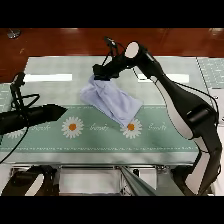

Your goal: Fold the shirts.

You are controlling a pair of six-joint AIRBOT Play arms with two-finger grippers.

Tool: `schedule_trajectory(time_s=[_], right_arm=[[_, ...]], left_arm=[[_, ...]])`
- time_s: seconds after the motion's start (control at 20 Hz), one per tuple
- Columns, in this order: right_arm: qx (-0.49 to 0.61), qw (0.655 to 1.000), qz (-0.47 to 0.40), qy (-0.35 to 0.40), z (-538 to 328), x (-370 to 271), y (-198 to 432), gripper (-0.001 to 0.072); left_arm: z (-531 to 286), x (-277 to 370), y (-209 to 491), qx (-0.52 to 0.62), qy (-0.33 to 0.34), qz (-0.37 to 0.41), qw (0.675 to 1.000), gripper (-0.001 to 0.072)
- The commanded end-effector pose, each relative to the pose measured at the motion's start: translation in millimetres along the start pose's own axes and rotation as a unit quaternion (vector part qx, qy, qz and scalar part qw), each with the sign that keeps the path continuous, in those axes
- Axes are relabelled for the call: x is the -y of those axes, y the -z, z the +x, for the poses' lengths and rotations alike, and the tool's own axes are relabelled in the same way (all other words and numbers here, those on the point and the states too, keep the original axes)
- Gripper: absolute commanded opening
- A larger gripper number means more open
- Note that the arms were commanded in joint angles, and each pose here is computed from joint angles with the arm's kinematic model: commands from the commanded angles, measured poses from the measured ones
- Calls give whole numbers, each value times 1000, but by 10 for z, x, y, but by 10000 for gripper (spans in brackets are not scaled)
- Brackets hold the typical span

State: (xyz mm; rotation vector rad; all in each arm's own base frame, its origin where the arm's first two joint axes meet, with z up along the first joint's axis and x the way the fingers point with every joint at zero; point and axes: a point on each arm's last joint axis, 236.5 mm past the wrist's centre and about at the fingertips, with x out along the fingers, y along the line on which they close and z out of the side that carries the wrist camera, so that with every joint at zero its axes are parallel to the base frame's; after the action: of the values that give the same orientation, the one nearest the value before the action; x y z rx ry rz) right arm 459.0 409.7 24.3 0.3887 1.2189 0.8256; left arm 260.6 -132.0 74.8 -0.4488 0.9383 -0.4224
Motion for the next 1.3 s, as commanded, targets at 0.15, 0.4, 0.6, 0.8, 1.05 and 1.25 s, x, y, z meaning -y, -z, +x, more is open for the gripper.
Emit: schedule_trajectory(time_s=[0.15,0.4,0.6,0.8,1.05,1.25], right_arm=[[-23,995,25,-93,-81,-190,9,630],[-62,998,15,-12,-1932,378,166,629],[40,974,28,219,-3306,1103,535,630],[183,940,134,254,-3310,1589,1273,629],[202,917,321,124,-2050,1764,2140,629],[103,931,331,110,-1380,1682,2369,629]], left_arm=[[19,-75,-187,51,-7,-9,999,27],[142,-205,-190,40,-22,-16,999,27],[267,-293,-142,18,-29,-28,999,27],[400,-363,-69,-6,-34,-39,999,27],[551,-296,-50,-12,-28,-30,999,27],[668,-245,35,-30,-23,-26,999,27]])
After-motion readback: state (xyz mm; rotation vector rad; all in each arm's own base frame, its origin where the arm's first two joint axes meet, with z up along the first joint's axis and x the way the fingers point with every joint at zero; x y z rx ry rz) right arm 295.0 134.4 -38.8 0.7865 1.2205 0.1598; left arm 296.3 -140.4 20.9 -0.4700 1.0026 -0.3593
